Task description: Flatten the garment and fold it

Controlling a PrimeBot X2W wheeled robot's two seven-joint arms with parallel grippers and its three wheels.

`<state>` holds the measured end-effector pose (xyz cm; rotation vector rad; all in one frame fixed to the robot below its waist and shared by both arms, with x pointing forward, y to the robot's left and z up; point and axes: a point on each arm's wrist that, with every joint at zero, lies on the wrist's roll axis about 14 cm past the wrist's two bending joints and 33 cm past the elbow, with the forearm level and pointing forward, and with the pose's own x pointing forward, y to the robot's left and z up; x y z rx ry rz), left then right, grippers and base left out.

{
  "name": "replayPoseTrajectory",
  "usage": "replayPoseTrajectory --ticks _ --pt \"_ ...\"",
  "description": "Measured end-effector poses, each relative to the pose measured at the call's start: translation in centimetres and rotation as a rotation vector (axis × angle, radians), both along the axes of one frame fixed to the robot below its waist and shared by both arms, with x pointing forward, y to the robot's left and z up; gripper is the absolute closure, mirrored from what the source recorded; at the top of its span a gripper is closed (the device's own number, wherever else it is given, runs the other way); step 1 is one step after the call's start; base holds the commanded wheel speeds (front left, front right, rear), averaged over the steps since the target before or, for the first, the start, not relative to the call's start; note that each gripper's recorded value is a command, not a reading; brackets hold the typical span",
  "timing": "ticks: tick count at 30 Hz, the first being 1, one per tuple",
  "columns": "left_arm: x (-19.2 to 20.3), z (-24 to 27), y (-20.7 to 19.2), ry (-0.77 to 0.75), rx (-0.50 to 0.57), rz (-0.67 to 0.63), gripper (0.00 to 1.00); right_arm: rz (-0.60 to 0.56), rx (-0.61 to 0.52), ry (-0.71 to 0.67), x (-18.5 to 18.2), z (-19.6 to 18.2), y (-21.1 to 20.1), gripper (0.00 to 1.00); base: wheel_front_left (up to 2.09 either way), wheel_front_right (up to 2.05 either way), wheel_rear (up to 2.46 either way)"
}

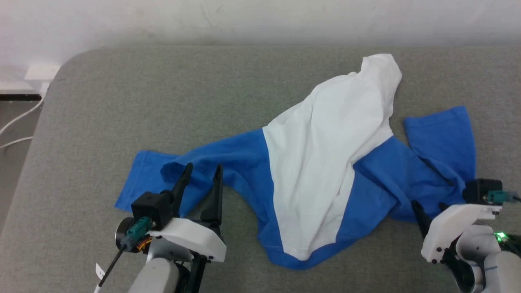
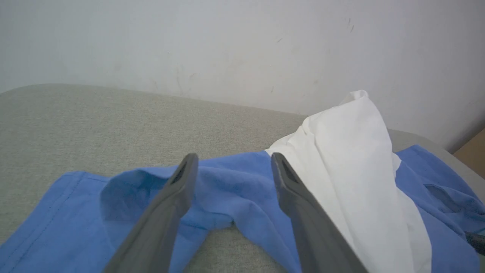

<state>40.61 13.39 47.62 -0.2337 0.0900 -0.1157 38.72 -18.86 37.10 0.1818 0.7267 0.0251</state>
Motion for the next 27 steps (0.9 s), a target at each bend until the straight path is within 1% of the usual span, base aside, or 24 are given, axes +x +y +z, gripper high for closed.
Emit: replayPoseTrajectory --ticks 1,2,3,4,8,11,16,19,25,27 --pt "0.0 -0.4 0.3 0.007 0.003 0.011 0.0 0.019 -0.012 0.025 0.0 -0.2 0.2 0.0 0.0 0.0 0.0" --pt "-0.1 -0.7 0.4 0.014 0.004 0.018 0.0 0.034 -0.02 0.041 0.1 -0.3 0.4 0.33 0.0 0.0 0.0" --pt "-0.2 -1.0 0.6 0.019 0.005 0.023 0.0 0.049 -0.027 0.048 0.2 -0.3 0.6 0.57 0.0 0.0 0.0" --pt "-0.2 -1.2 0.7 0.026 0.006 0.027 0.0 0.065 -0.043 0.055 0.3 -0.3 0.8 1.0 0.0 0.0 0.0" --pt "0.0 -1.6 0.9 0.032 0.008 0.035 0.0 0.089 -0.102 0.065 0.2 0.1 0.8 1.0 0.0 0.0 0.0" --pt "0.2 -1.6 1.0 0.026 0.007 0.039 0.0 0.056 -0.168 0.047 0.1 0.8 -0.9 1.0 0.0 0.0 0.0" --pt "0.5 -1.5 1.0 0.021 0.01 0.037 0.0 -0.066 -0.324 0.002 0.1 2.8 -8.0 1.0 0.0 0.0 0.0" --pt "0.8 -1.7 1.2 0.024 0.017 0.04 0.0 -0.126 -0.395 -0.017 0.3 3.9 -12.0 1.0 0.0 0.0 0.0" --pt "1.8 -2.0 1.1 0.036 0.024 0.023 0.0 -0.238 -0.497 -0.068 2.0 5.4 -18.6 1.0 0.0 0.0 0.0" --pt "2.1 -2.4 1.0 0.044 0.026 0.02 0.0 -0.278 -0.512 -0.097 2.9 5.8 -20.1 1.0 0.0 0.0 0.0"
